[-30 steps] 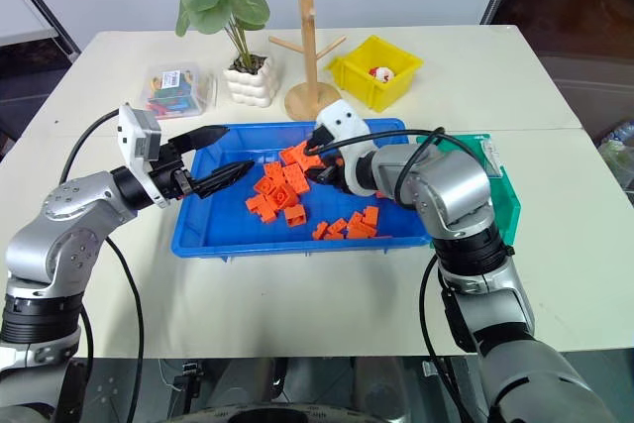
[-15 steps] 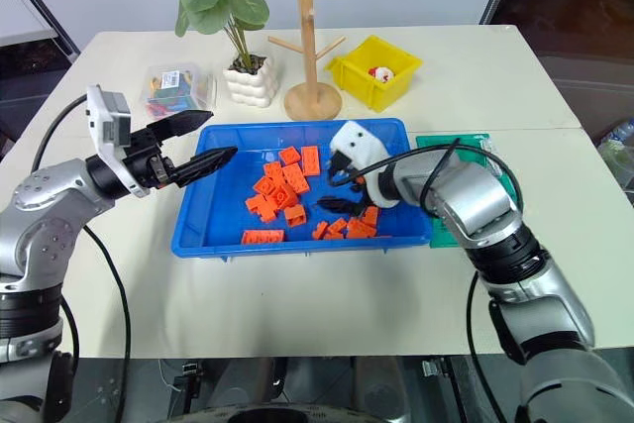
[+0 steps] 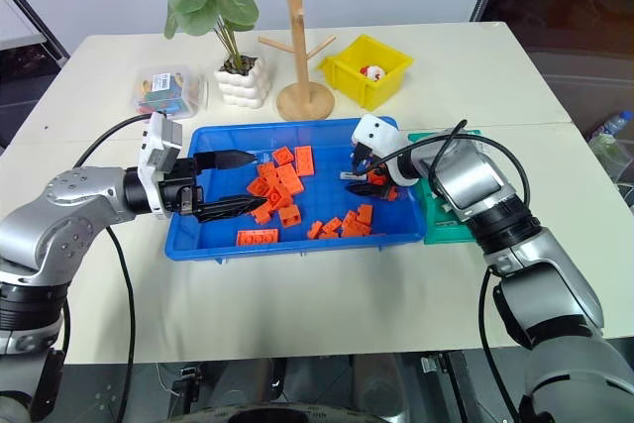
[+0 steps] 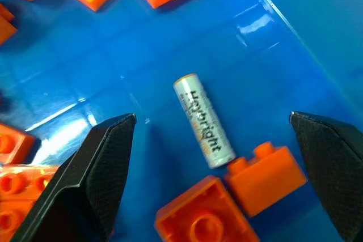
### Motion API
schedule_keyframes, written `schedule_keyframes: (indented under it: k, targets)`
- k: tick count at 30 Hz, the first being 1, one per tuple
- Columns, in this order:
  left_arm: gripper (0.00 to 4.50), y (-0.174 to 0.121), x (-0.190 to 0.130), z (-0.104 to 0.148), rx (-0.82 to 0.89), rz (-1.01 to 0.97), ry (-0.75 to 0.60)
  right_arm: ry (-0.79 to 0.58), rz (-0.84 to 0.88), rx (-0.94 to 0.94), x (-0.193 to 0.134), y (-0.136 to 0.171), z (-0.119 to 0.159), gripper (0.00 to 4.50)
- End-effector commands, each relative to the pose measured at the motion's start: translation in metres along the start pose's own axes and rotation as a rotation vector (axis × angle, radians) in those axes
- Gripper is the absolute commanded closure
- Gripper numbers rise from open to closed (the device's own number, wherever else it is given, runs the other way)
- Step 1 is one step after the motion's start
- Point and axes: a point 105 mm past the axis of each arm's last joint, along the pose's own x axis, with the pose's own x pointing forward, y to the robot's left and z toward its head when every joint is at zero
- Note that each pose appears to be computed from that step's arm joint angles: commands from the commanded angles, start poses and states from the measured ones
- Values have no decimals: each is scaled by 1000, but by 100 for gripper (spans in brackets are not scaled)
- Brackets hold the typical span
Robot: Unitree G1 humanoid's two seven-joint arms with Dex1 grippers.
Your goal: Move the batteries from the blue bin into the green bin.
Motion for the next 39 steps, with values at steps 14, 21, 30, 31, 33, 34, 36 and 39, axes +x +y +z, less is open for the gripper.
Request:
schedule_keyframes:
  k: [14,21,30,31,33,34,36,39]
  targets:
    - [0,-2,-8,8,51,42,-20,13,118,-1,9,4,2,353]
    - [0,2,-2,26,-16,45,-177,-117,-47,-8,-22,-30,48,446]
    - [0,8,10,31,-17,-19,-190,-171,-248,46,-113,-60,58,446]
    - [0,8,12,31,-14,-30,-185,-150,-267,57,-120,-60,50,446]
    - [0,9,16,31,-8,-47,-178,-108,-294,88,-133,-56,33,446]
    - [0,10,17,31,-6,-55,-175,-89,-303,102,-138,-53,25,446]
    - [0,12,18,30,-3,-66,-169,-58,-316,132,-146,-47,12,446]
    - [0,15,20,29,0,-75,-163,-34,-299,200,-153,-35,-5,446]
